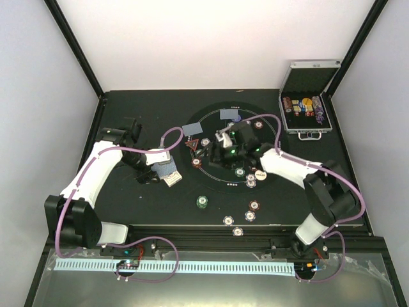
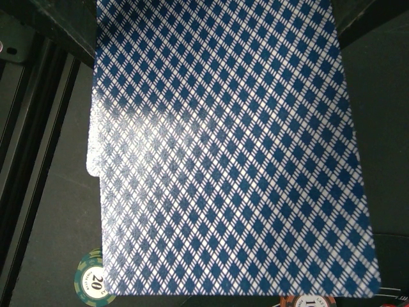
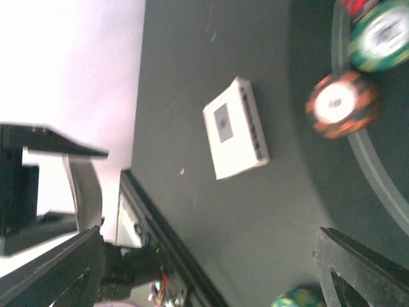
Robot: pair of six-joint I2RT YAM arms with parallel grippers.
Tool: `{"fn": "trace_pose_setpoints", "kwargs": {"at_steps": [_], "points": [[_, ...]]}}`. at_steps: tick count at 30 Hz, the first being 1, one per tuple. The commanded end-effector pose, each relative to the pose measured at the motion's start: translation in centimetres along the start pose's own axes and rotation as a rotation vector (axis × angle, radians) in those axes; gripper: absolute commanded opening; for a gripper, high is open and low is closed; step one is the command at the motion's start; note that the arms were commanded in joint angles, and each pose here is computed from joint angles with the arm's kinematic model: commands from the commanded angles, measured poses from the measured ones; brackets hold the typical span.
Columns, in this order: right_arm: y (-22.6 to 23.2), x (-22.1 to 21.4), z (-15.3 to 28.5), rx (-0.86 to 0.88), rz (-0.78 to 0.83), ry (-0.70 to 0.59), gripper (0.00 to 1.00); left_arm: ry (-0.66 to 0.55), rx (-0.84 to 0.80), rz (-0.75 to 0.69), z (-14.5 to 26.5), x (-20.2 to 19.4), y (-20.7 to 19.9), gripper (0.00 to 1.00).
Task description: Distribute texas hold em gaming equipment
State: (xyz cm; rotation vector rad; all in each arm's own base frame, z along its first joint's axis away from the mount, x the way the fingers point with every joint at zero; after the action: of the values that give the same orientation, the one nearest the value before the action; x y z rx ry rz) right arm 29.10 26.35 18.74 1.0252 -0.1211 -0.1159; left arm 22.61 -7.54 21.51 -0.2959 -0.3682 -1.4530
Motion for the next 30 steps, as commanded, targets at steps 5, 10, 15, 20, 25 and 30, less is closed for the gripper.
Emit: {"fn": "trace_pose_setpoints", "kwargs": {"at_steps": [5,10,15,20,25,30], "points": [[5.9,-5.1,-3.4,0.239,0.08,0.135,0.93,-0.045,0.016,-0.014,1.1,0.8,0.0,0.01],[6.2,-5.9,-6.2,0.238,0.074,0.195,0.92,-0.044,0.015,-0.013,1.1,0.8,0.0,0.01],[7.1,-5.9,-8.3,0.246,0.074,0.228,0.88,-0.041,0.015,-0.016,1.1,0.7,0.0,0.02],[7.2,-5.7,-9.5,0.239,0.068,0.242,0.84,-0.039,0.016,-0.018,1.1,0.7,0.0,0.02],[6.2,-5.8,-9.8,0.207,0.059,0.236,0.73,-0.036,0.016,-0.018,1.1,0.7,0.0,0.02],[5.1,-6.1,-9.7,0.183,0.048,0.237,0.61,-0.036,0.015,-0.015,1.0,0.7,0.1,0.01]]}}
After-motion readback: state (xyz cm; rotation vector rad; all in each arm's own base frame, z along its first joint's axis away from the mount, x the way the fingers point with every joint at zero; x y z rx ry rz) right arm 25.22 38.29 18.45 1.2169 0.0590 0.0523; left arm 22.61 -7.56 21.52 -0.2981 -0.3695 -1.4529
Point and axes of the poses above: each gripper's point midway between its finger pads, its own z axis back along the fingers, its own y axis along the line the jaws close on, x = y × z, the point moved 7 cm from there along z, back along the fingers, and after that the axes turned 13 degrees about -z, right-handed, at the moved point
